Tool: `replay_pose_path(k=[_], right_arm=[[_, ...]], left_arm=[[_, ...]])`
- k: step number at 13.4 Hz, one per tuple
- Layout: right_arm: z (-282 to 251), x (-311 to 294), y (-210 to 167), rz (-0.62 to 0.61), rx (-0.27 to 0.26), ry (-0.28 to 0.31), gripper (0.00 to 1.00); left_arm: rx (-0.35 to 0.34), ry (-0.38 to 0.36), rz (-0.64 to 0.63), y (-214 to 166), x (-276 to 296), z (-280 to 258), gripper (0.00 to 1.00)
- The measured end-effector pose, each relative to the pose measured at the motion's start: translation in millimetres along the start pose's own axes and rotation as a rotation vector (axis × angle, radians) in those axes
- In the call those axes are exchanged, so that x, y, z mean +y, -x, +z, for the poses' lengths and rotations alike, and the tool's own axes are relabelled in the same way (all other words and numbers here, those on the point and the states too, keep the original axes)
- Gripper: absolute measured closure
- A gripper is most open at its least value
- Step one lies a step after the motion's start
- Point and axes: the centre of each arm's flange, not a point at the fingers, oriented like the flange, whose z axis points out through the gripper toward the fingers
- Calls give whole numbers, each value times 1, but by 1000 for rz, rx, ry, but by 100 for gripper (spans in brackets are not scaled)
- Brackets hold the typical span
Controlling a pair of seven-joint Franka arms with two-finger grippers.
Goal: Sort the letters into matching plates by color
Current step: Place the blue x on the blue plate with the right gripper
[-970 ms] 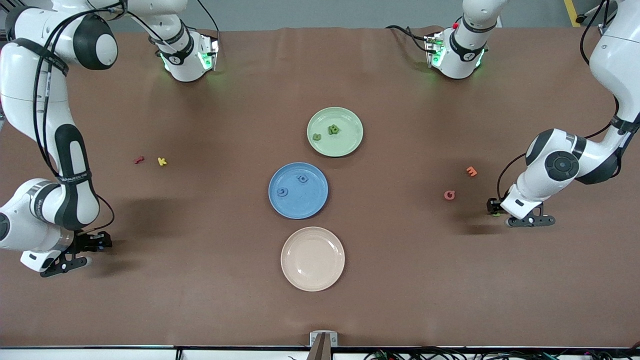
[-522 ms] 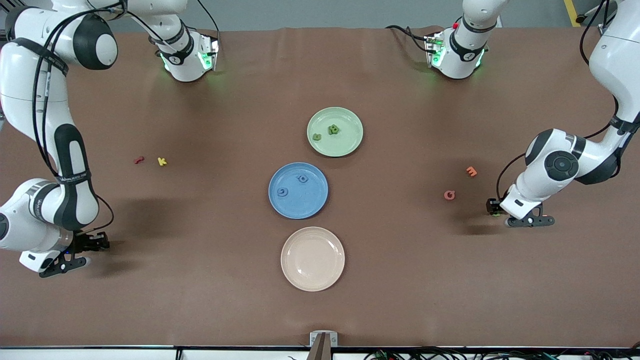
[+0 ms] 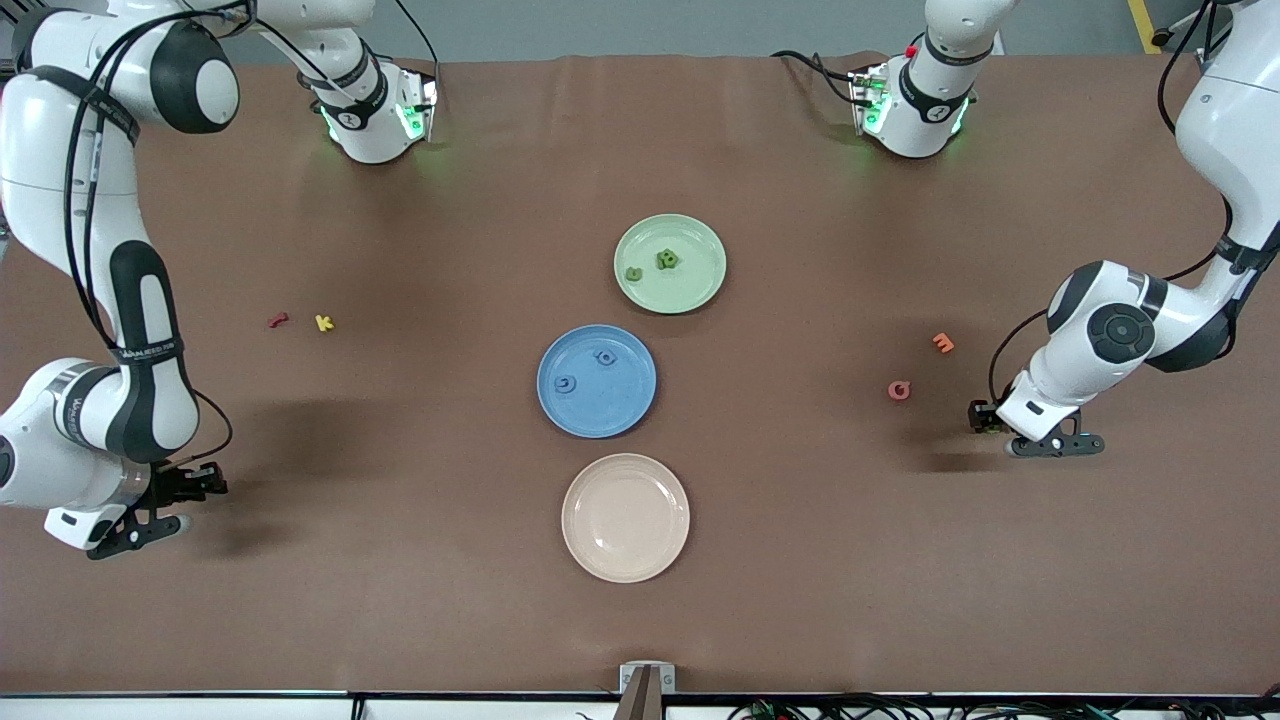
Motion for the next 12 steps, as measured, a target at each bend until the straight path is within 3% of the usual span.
replay_pose_path(k=[3, 6, 12], right_arm=[[-25, -40, -19, 31, -13, -11, 67], [-45, -118, -42, 110, -89, -40, 67], [-55, -310, -84, 330, -137, -20, 67]], left_arm=[[2, 5, -5, -2, -1, 1, 49], [9, 5, -8, -5, -3, -1, 73], [9, 6, -8, -6, -2, 0, 73]])
